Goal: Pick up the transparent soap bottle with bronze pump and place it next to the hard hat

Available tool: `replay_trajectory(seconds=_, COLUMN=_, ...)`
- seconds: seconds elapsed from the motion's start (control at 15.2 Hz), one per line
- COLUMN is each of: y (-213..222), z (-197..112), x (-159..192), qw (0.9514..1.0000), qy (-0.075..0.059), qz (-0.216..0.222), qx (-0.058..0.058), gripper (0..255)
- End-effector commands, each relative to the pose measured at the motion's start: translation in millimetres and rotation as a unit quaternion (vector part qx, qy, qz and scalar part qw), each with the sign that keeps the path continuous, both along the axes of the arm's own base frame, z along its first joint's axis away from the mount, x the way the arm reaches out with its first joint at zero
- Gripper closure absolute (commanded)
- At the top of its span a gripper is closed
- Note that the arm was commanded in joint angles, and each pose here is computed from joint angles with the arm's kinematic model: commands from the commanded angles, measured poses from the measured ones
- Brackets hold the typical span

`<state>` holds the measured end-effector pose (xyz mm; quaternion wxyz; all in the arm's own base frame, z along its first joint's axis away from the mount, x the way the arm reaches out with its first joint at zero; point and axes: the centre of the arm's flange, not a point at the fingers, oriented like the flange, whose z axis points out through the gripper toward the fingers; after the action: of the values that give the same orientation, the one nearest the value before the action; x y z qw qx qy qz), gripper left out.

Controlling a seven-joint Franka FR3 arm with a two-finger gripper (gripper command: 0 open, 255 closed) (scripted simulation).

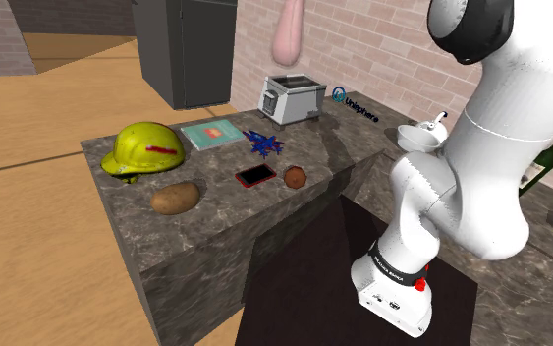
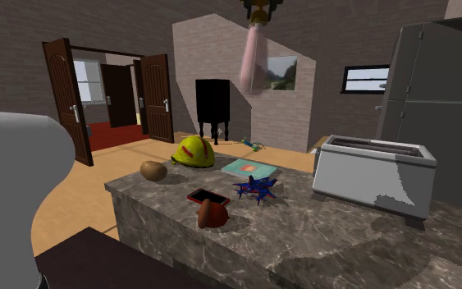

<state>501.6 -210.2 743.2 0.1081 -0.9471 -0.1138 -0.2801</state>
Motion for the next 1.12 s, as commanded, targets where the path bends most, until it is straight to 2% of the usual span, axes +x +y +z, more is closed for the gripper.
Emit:
replay_trajectory(seconds=0.0, y=28.6, z=2.4, x=5.1, qw=1.0, qy=-0.003, qz=0.0, qx=0.0, gripper=255)
replay_trajectory(seconds=0.92, y=207.0, z=3.4, x=55.5, qw=1.0, qy=-0.003, qz=0.0, qx=0.0, gripper=255)
replay_trajectory(seconds=1.06, y=207.0, z=-7.2, x=55.5, qw=1.0, qy=-0.003, qz=0.0, qx=0.0, gripper=255)
